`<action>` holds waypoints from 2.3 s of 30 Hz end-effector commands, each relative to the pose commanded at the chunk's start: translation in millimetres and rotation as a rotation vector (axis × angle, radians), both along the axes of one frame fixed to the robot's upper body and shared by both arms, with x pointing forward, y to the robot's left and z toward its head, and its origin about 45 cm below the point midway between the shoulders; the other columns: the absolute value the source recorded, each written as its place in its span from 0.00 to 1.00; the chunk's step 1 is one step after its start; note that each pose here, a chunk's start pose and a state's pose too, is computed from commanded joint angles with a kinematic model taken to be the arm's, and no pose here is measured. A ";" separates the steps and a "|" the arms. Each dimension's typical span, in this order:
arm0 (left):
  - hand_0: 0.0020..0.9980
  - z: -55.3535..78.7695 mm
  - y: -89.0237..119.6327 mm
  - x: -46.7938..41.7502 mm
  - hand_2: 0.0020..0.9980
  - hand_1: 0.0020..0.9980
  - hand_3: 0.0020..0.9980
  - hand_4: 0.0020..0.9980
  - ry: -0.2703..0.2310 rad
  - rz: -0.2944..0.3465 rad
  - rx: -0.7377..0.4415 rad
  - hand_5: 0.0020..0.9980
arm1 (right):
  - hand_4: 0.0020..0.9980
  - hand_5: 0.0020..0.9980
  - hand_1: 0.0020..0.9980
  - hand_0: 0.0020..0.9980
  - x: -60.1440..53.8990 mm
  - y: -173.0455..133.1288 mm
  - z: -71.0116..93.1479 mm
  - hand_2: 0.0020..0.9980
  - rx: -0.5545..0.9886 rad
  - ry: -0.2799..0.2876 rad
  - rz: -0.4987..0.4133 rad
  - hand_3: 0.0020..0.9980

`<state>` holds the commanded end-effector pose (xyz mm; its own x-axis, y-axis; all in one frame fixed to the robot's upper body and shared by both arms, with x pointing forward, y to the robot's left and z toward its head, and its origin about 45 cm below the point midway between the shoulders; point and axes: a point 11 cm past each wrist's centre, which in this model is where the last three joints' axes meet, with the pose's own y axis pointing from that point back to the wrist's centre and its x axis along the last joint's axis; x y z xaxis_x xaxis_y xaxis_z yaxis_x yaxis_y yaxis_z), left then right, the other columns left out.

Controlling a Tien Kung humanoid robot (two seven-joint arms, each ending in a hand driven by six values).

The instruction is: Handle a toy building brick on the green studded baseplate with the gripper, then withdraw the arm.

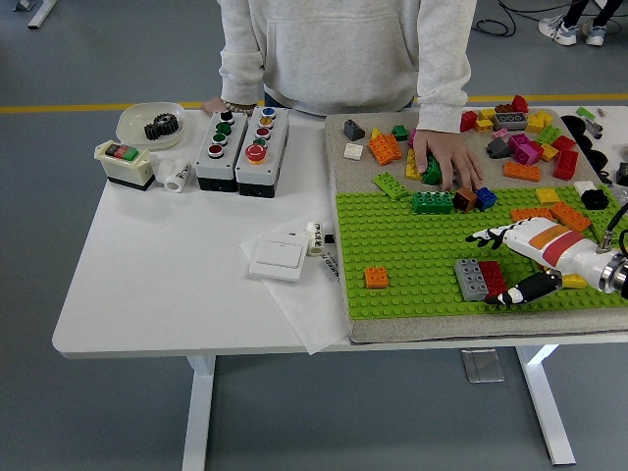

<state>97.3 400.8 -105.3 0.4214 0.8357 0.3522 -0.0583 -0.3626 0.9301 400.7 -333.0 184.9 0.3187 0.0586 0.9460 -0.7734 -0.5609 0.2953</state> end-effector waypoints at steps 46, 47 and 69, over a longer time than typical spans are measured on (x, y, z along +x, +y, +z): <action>0.74 -1.0 1.2 -6.5 0.75 0.74 0.60 0.67 0.020 -0.009 -0.005 0.60 | 1.00 0.74 0.70 0.73 -32.6 34.3 23.6 0.74 0.109 0.060 0.084 0.78; 0.74 -1.0 1.2 -6.4 0.75 0.74 0.60 0.67 0.020 -0.009 -0.005 0.60 | 1.00 0.73 0.70 0.74 -32.7 34.1 23.0 0.74 0.102 0.057 0.087 0.78; 0.74 -0.4 -0.5 -1.2 0.75 0.75 0.60 0.67 0.009 -0.010 -0.010 0.60 | 0.99 0.72 0.71 0.75 -29.6 24.1 15.2 0.73 -0.009 -0.053 0.127 0.76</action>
<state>96.0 400.3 -105.7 0.4327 0.8348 0.3405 -0.0540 -0.3531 0.9340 371.1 -308.9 200.0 0.2580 0.1041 0.9605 -0.7112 -0.6524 0.2618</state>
